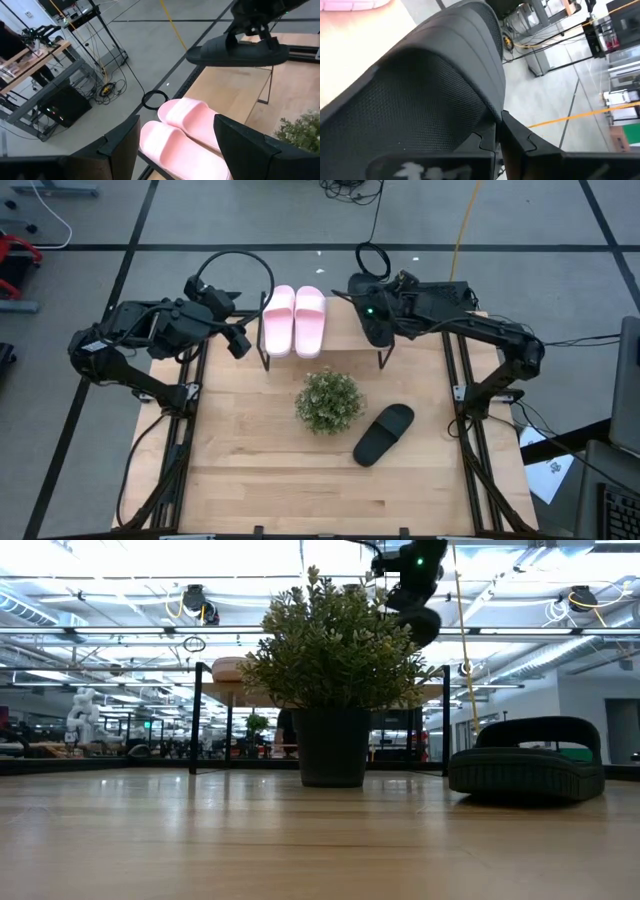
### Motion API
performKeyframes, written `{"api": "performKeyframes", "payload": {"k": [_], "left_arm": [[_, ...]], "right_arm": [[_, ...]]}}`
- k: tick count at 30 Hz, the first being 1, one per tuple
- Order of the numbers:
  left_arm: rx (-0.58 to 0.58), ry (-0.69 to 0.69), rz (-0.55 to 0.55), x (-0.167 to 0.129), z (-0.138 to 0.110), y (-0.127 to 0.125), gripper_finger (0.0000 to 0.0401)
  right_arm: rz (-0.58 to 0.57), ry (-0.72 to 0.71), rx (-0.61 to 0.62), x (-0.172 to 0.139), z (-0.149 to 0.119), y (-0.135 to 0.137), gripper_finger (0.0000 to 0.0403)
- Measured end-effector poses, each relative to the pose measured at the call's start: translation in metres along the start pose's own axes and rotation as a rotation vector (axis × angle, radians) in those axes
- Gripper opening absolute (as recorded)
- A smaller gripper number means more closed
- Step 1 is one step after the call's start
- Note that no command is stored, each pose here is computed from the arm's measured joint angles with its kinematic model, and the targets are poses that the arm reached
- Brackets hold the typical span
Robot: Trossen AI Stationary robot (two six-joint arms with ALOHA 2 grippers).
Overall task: Pick and place slides into the shelf
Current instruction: Put the top black slipper on the shelf
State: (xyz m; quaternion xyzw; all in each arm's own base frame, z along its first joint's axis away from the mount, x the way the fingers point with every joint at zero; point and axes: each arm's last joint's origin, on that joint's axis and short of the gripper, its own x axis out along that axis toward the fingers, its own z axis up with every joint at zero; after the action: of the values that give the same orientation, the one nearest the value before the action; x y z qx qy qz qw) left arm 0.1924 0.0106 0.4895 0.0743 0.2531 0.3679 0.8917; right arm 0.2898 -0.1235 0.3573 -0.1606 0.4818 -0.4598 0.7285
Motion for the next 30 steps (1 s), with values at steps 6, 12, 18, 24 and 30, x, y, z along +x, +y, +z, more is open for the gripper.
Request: {"api": "performKeyframes", "payload": {"k": [6,12,18,24,30], "left_arm": [[0.007,0.000,0.001,0.000,0.000,0.000,0.0255],[0.007,0.000,0.000,0.000,0.000,0.000,0.0255],[0.010,0.000,0.000,0.000,0.000,0.000,0.0255],[0.011,0.000,0.000,0.000,0.000,0.000,0.0255],[0.034,0.000,0.000,0.000,0.000,0.000,0.0255]], "right_arm": [[0.004,0.023,-0.019,0.017,0.007,0.016,0.0000],[-0.002,0.075,-0.020,0.036,0.008,0.027,0.0000],[-0.016,0.101,0.017,0.045,0.006,0.023,0.0000],[-0.019,0.107,0.035,0.047,0.006,0.021,0.0000],[-0.019,0.130,0.052,0.046,0.003,0.021,0.0000]]}}
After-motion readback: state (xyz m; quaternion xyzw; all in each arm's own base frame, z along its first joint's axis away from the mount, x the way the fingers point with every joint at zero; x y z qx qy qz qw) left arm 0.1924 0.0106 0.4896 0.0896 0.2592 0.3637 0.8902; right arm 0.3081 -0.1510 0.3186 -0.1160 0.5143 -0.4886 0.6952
